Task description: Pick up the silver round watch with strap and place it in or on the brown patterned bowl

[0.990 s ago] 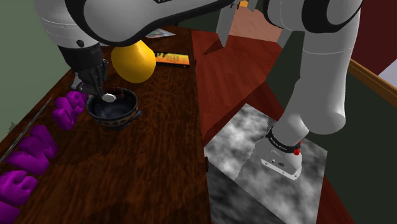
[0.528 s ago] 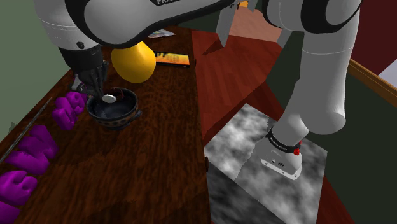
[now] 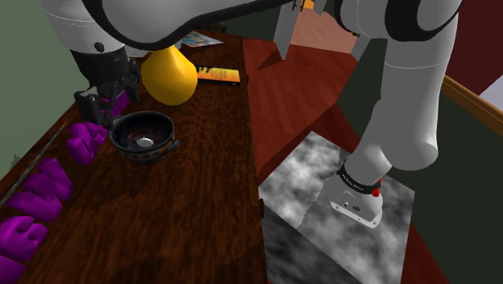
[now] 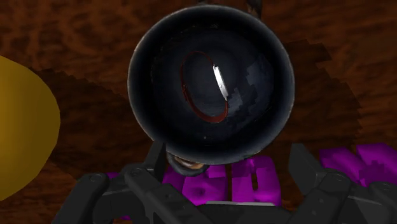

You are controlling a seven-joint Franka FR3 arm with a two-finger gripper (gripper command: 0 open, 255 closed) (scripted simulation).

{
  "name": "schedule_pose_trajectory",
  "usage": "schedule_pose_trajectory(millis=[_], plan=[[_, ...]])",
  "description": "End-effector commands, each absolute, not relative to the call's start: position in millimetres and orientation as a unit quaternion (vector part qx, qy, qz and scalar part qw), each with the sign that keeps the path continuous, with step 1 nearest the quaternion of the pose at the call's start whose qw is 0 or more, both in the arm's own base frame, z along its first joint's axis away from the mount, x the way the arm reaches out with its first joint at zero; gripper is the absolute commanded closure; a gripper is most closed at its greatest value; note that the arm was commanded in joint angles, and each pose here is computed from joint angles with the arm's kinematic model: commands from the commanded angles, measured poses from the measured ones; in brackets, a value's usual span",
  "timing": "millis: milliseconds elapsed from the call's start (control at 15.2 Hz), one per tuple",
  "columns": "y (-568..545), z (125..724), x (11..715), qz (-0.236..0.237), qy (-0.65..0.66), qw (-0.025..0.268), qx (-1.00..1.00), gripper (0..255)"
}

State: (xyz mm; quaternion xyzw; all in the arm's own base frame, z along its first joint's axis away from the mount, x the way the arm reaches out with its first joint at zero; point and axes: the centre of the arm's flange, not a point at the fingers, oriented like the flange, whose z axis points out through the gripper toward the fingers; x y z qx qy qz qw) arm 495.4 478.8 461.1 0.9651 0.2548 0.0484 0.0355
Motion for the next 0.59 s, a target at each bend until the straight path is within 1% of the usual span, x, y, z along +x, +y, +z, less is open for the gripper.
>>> schedule_pose_trajectory(millis=[0,66,528], plan=[[481,484,494,0.048,0.255,0.036,0.965,0],[481,495,492,0.048,0.255,0.036,0.965,0],[481,495,492,0.048,0.255,0.036,0.965,0]])
